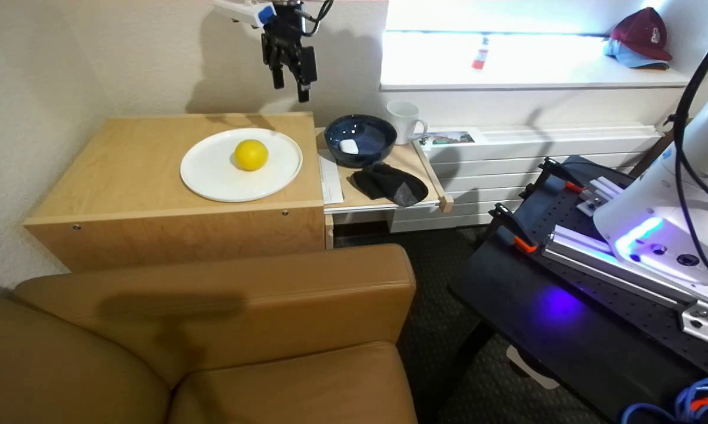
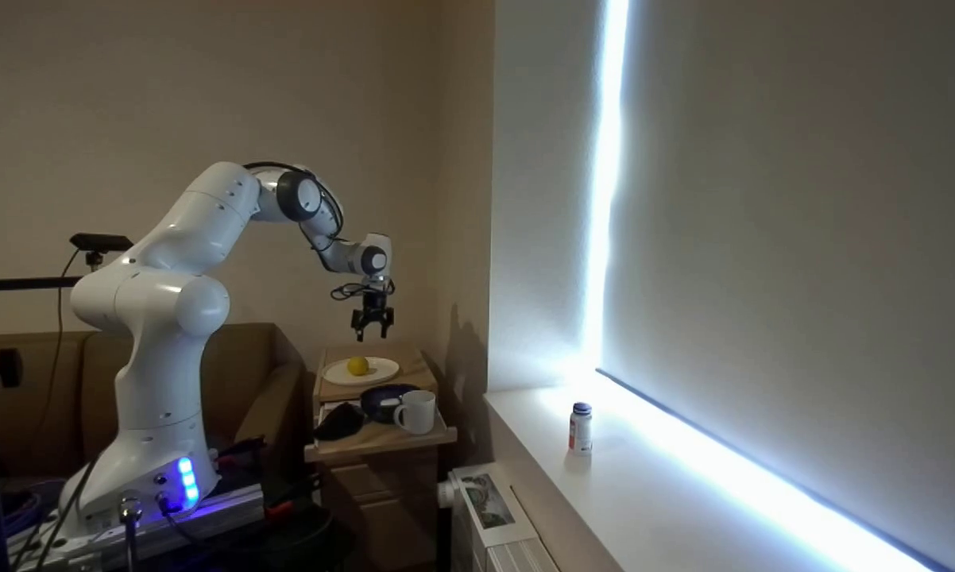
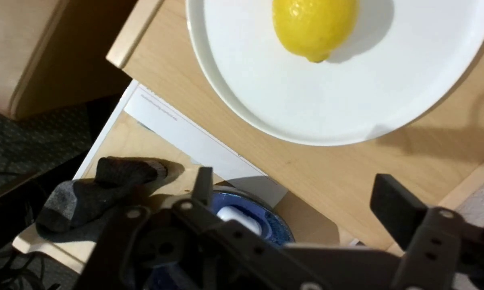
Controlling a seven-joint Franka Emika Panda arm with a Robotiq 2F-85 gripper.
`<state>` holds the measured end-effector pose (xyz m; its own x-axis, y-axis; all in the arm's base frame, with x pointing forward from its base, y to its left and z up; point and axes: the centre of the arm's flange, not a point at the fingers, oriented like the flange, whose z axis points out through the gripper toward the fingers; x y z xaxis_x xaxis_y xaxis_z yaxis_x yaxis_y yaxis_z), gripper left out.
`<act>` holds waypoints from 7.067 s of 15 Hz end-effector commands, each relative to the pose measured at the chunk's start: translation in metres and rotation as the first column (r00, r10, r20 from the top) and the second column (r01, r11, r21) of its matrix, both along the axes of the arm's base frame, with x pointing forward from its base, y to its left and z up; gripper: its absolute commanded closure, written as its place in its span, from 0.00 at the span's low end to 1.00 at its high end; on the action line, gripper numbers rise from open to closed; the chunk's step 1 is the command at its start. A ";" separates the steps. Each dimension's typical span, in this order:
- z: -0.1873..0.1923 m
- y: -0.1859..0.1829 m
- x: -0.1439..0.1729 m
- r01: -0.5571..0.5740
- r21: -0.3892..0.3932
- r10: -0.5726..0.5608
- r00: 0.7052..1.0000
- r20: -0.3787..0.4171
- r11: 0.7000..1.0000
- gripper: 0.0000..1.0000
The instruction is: Move the plate forward
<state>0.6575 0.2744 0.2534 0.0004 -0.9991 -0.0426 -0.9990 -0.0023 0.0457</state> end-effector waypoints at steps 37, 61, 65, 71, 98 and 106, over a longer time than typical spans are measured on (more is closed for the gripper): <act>-0.131 -0.017 0.053 0.664 -0.038 -0.660 0.747 0.081 0.747 0.00; -0.152 -0.063 0.067 0.792 -0.095 -0.786 0.610 0.100 0.603 0.00; -0.153 -0.100 0.088 0.889 -0.036 -0.884 0.457 0.100 0.456 0.00; -0.143 -0.124 0.079 0.899 -0.018 -0.895 0.436 0.090 0.437 0.00; -0.125 -0.122 0.088 0.933 0.093 -0.932 0.333 0.145 0.348 0.00; -0.100 -0.171 0.089 0.961 0.071 -0.949 0.248 0.195 0.266 0.00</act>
